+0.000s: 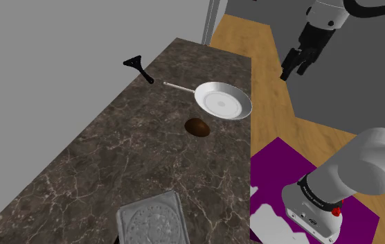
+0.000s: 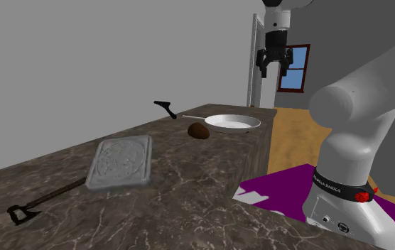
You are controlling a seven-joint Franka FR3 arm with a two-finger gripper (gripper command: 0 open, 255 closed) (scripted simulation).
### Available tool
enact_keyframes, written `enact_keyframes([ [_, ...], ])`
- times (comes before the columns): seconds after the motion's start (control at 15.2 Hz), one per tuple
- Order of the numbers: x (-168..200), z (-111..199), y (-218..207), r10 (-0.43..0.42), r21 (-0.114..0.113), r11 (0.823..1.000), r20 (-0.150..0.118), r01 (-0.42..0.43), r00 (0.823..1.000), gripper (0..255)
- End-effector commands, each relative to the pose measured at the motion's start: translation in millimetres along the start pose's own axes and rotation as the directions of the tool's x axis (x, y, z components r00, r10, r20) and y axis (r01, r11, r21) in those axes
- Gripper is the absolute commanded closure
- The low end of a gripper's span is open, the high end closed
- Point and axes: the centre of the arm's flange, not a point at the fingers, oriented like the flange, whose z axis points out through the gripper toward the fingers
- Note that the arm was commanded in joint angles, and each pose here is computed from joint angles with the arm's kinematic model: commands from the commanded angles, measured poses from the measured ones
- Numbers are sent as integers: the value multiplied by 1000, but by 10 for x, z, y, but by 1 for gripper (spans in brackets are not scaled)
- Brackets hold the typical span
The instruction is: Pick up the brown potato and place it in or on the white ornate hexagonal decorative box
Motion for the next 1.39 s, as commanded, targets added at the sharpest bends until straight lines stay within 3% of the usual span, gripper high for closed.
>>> enact_keyframes([
  [0.0,0,0,0,0,0,1000,0,0,1000,0],
  [0.33,123,399,-423,-112,35,993,-58,114,992,0],
  [0.66,219,776,-872,-219,63,972,-118,228,968,0],
  [0.99,282,1130,-1345,-321,83,937,-182,340,930,0],
  [1.32,310,1464,-1836,-415,96,889,-246,448,876,0],
])
